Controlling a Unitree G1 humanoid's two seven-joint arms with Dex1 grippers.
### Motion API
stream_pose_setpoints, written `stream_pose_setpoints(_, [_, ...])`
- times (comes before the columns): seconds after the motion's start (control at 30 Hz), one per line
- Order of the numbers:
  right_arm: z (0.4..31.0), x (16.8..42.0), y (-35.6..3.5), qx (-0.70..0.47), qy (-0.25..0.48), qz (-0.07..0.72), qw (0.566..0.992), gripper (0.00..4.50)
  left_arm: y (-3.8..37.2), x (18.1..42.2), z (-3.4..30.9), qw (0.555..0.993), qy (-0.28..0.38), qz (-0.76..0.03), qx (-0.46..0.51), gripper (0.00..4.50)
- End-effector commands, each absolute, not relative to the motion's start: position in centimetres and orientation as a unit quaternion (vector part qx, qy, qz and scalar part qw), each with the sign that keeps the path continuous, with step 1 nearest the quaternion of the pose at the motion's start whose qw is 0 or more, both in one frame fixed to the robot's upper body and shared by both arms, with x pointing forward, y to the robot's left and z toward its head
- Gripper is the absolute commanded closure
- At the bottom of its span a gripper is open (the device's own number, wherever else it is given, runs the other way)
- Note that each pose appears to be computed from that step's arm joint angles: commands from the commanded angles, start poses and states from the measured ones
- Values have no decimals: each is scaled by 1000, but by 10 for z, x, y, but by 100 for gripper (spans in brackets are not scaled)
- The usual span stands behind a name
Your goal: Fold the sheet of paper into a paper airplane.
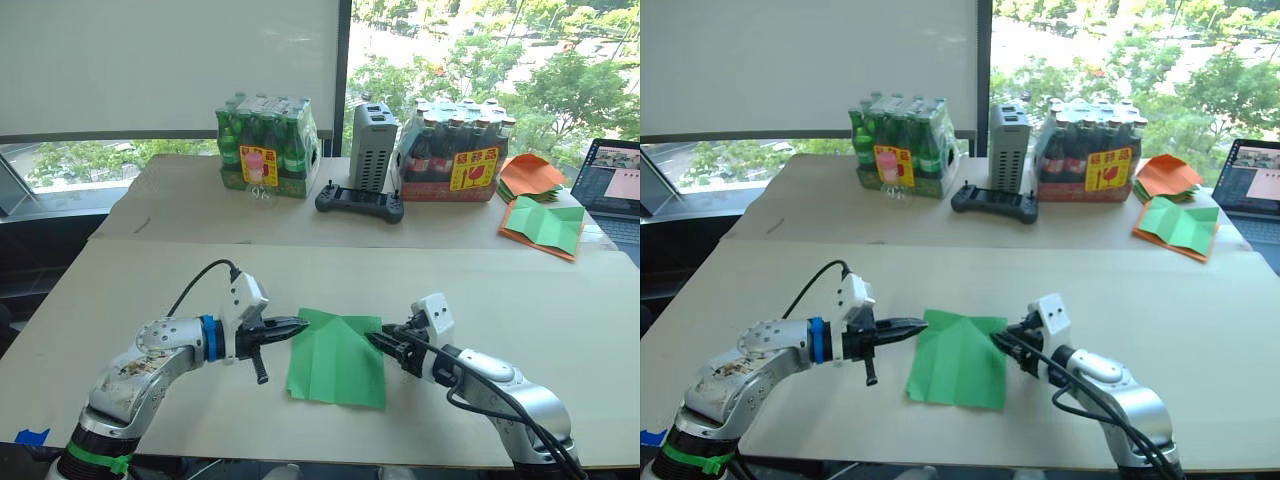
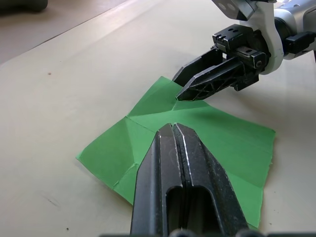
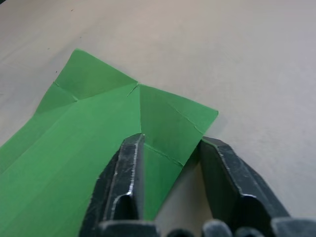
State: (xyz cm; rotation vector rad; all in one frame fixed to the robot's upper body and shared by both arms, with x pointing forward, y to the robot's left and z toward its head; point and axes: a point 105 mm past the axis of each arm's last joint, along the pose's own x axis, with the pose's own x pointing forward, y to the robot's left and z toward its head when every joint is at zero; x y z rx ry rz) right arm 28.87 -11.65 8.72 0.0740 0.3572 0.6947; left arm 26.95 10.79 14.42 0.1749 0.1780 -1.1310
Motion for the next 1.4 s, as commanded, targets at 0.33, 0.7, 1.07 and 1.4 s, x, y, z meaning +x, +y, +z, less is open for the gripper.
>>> stream_pose_setpoints(0.33, [112, 283, -100, -48, 94, 372, 922, 447, 108, 268, 154, 837, 72, -535, 93, 450])
stream_pose_setpoints(0.7, [119, 274, -81, -244, -9, 375, 894, 447, 108, 267, 152, 834, 81, -538, 92, 450])
stream_pose_setpoints(1.07, [107, 271, -70, -391, -46, 387, 834, 447, 113, 287, 140, 839, 107, -522, 108, 450])
stream_pose_setpoints(1.4, [108, 280, -71, -474, -54, 343, 809, 447, 95, 317, 139, 840, 94, -518, 132, 450])
